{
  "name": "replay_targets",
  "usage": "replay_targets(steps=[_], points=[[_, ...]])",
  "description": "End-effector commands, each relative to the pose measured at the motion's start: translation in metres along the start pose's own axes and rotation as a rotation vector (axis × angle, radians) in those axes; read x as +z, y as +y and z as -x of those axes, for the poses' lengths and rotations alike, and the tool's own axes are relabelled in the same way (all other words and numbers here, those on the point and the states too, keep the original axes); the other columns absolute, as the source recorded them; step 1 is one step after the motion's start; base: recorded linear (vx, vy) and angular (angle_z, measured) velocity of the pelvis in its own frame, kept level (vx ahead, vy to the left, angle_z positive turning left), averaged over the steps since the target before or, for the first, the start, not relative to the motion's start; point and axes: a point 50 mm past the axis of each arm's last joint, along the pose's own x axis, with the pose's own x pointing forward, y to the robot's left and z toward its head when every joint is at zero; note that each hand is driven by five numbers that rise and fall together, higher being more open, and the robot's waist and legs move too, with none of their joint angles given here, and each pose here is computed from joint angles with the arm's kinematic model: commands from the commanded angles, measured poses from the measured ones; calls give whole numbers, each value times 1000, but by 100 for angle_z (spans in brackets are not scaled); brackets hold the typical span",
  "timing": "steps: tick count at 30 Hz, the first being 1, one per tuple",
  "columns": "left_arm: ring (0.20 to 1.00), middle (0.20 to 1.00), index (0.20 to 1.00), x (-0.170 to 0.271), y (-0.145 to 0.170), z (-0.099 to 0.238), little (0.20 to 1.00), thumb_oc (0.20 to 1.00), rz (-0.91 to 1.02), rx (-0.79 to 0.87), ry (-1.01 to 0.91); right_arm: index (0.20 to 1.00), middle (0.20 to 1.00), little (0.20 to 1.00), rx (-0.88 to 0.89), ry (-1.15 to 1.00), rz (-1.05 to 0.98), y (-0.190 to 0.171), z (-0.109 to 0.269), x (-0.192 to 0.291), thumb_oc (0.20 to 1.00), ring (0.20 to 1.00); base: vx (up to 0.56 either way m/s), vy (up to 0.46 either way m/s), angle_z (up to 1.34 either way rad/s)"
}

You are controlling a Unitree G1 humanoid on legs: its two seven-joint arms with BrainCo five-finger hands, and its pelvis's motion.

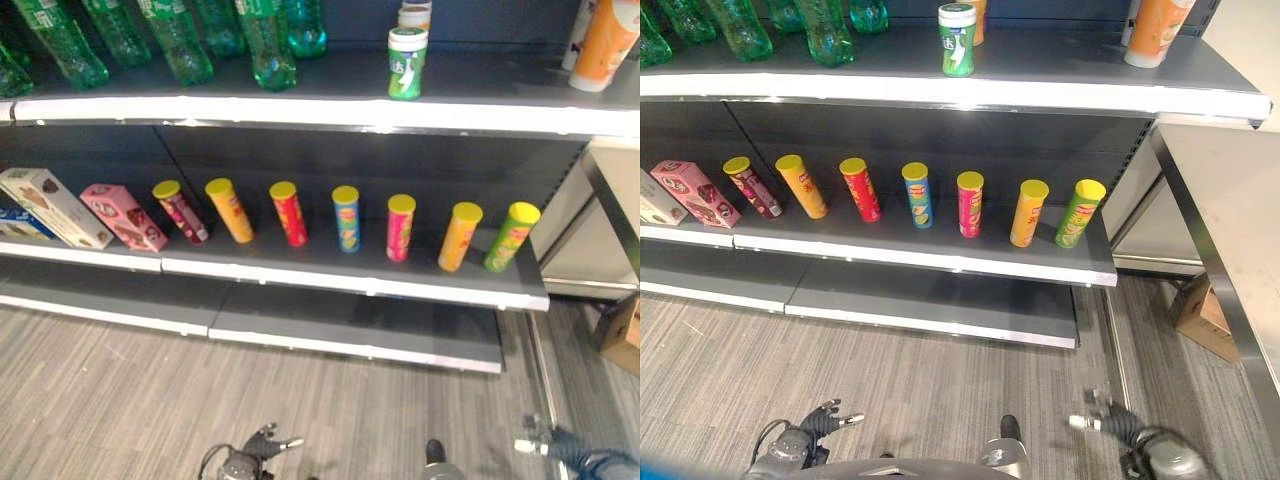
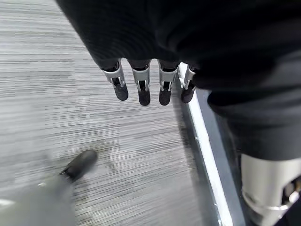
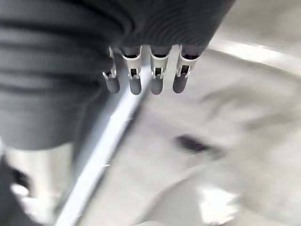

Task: Put the goods on the table back onto the shelves and tidy them up.

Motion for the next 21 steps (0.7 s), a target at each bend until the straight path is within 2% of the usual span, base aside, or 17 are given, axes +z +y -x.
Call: replay_targets(steps=[1,3,5,9,21], points=[[1000,1000,1000,8,30,-3,1000,1000,50,159,-1,1000,1000,1000,-155,-66,-30,13,-11,28,1000,1000,0,0,0],[1000,1000,1000,8,30,-3,1000,1000,50,159,-2,1000,1000,1000,-155,-67,-31,14,-11,28,1000,1000,0,0,0],[1000,1000,1000,-8,23,-1,1000,1000,30,152,63,1000,1000,1000,-116,113,-85,38,-13,-5,1000,1000,22,-30,8],[1000,1000,1000,-26,17,2,1000,1000,18,132,137,1000,1000,1000,-78,179,-30,42,-13,-15,1000,1000,25,-38,20],[1000,1000,1000,-39,15,6,1000,1000,-3,111,178,1000,1000,1000,-65,184,41,37,-13,-15,1000,1000,1,-20,2]])
